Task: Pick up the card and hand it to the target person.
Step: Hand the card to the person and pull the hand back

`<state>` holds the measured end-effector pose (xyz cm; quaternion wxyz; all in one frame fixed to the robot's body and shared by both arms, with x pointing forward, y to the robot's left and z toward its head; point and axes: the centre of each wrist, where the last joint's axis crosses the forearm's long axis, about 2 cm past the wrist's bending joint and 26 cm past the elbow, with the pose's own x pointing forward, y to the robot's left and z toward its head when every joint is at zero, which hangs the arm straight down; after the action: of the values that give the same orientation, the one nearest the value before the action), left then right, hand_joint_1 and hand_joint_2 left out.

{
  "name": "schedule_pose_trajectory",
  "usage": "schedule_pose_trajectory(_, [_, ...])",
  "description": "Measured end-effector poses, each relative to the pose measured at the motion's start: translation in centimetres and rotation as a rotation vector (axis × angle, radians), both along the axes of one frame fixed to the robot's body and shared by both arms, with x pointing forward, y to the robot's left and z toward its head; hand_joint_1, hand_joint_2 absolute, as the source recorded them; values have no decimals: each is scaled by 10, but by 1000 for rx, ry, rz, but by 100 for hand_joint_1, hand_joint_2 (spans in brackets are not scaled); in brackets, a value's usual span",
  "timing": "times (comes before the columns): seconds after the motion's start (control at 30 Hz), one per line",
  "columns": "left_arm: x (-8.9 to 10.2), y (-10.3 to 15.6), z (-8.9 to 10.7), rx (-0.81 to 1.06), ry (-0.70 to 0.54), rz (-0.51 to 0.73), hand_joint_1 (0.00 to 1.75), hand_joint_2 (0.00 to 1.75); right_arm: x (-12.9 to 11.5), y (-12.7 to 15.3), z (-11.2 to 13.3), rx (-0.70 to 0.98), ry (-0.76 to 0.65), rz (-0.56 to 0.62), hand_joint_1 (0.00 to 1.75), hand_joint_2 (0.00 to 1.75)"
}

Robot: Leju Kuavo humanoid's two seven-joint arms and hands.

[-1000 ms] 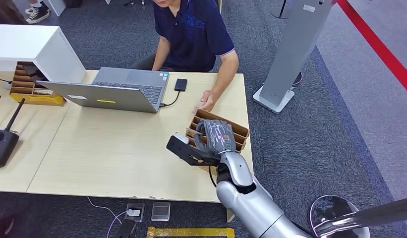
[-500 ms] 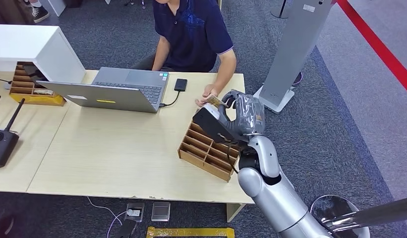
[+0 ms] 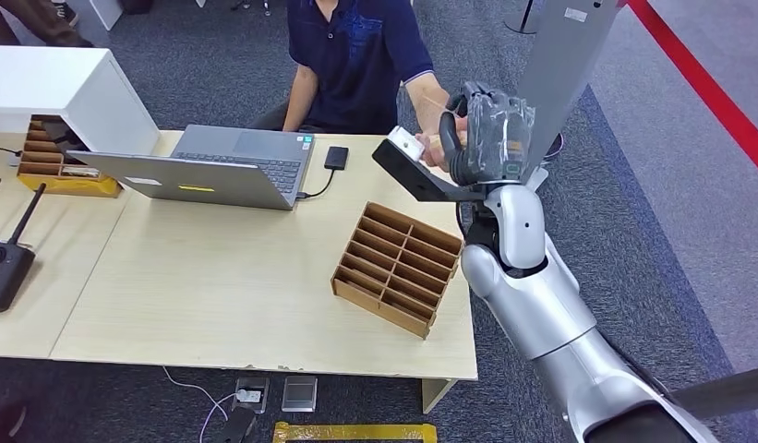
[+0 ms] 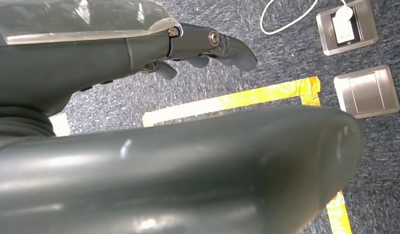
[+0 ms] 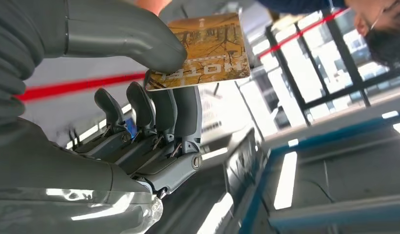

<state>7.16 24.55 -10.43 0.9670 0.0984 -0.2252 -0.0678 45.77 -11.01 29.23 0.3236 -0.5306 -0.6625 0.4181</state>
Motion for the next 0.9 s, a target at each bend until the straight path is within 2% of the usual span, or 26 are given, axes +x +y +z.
schedule_pose_trajectory(0.2, [1, 8, 0, 21, 1, -2, 0, 0, 0, 3, -11, -116, 23, -33, 132, 175])
schedule_pose_trajectory(0.57, [2, 15, -1, 31, 8, -9, 0, 0, 1, -7, -34, -180, 138, -97, 130, 175])
schedule_pose_trajectory(0.63, [2, 17, -1, 36, 10, -12, 0, 0, 0, -7, -35, -186, 152, -101, 123, 175])
schedule_pose_trajectory(0.77, [2, 22, -1, 48, 15, -8, 0, 0, -1, -3, -37, -196, 170, -94, 7, 175])
schedule_pose_trajectory(0.8, [2, 22, -1, 48, 15, -6, 0, 0, -2, -2, -38, -199, 172, -91, 0, 175])
schedule_pose_trajectory(0.9, [2, 22, -1, 48, 14, 4, 0, 0, -4, 1, -39, -188, 174, -81, 0, 175])
